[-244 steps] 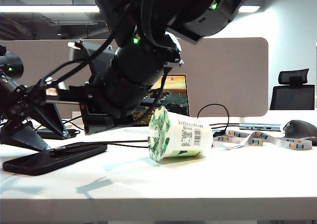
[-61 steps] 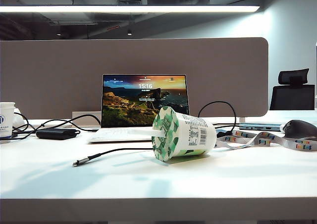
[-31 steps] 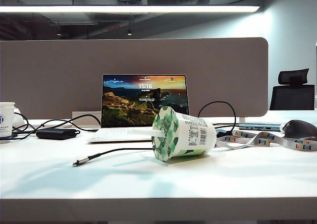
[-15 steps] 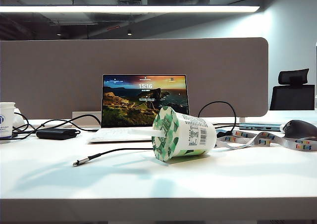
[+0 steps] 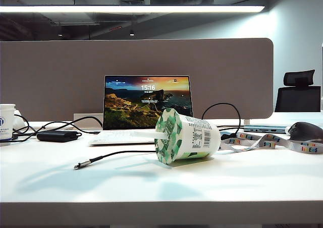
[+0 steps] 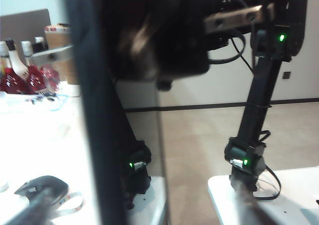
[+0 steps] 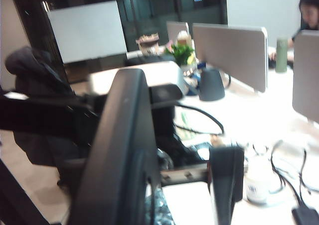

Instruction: Pick up the black phone, pick up the charger plug, insert the charger plug into the phone's charging port, and finally place the connected phone back on the desk.

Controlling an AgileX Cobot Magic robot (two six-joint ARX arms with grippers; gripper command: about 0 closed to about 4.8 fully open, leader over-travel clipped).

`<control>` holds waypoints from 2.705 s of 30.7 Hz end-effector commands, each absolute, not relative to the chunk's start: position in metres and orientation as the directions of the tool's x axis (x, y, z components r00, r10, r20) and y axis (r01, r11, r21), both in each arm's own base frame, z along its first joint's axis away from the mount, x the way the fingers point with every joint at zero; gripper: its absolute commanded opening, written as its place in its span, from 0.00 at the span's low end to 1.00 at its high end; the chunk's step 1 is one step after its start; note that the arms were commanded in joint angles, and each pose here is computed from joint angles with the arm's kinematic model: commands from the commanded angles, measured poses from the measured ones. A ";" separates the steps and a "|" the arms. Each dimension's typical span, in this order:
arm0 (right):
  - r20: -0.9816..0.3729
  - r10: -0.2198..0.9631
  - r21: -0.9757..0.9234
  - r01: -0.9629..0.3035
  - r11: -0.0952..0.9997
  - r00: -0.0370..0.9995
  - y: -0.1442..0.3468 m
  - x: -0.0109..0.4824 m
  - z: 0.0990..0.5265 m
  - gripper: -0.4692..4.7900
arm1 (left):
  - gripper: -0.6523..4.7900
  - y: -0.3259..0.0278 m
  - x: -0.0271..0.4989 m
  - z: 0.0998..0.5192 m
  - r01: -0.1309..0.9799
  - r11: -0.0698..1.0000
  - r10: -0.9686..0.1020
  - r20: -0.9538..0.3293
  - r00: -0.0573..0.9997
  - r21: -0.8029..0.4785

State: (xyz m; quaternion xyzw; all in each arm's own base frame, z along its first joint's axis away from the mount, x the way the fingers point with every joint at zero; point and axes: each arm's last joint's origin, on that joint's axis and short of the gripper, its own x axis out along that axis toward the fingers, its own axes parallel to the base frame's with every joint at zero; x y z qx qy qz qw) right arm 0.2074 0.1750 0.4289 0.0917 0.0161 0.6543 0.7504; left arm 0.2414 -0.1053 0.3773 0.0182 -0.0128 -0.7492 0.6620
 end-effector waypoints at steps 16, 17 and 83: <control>0.567 0.798 -0.058 -0.956 0.287 0.206 0.134 0.173 0.497 0.08 | 0.94 -0.099 0.234 0.432 0.989 0.146 -0.946 0.297 0.129 0.034; 0.579 0.787 -0.057 -0.953 0.299 0.212 0.134 0.173 0.498 0.08 | 0.94 -0.099 0.233 0.435 0.988 0.152 -0.938 0.321 0.135 0.028; 0.594 0.792 0.075 -0.990 0.118 0.140 0.155 0.193 0.486 0.08 | 0.11 -0.141 0.206 0.449 0.996 0.037 -0.834 0.546 0.076 -0.082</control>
